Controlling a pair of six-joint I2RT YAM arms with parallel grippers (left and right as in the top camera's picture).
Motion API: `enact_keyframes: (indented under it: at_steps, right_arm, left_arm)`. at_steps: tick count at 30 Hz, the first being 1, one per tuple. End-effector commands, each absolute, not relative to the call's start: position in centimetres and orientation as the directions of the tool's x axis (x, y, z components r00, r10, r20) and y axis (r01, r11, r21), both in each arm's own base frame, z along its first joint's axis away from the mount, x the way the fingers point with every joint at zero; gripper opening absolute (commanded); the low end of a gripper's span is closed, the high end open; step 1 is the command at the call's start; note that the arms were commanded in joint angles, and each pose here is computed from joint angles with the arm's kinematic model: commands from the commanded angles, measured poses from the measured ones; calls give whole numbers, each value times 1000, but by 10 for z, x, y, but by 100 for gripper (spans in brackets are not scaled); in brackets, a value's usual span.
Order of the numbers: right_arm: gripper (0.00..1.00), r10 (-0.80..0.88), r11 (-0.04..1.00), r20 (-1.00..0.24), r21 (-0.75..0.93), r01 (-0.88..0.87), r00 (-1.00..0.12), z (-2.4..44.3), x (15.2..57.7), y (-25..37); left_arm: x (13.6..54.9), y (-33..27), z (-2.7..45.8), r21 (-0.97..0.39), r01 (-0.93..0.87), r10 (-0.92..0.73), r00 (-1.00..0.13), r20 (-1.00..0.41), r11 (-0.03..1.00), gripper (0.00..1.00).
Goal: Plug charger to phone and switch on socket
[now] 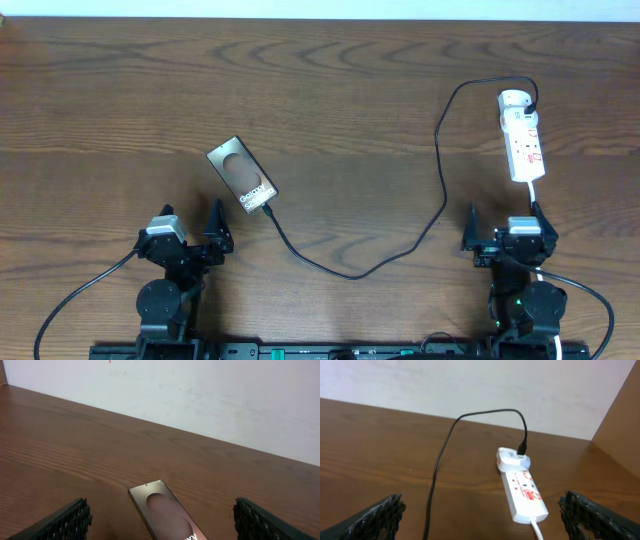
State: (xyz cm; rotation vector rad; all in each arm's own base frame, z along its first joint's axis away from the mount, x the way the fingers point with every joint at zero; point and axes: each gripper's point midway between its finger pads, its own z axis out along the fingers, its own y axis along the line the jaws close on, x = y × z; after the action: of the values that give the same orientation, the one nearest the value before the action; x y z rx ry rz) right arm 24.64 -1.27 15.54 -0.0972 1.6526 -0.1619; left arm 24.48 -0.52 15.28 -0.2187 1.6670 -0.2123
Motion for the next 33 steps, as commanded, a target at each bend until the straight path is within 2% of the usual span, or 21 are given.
enact_keyframes:
  at_steps: [1, 33]
  right_arm:
    - [99, -135, 990, -987, -139, 37, -86, 155, 246, -13]
    - [99, -123, 991, -989, -126, 42, -81, 157, 246, -14]
  left_arm:
    - [244, -1, 136, -248, -51, -253, -149, -956, 967, 86]
    - [244, -1, 136, -248, -51, -253, -149, -956, 967, 86]
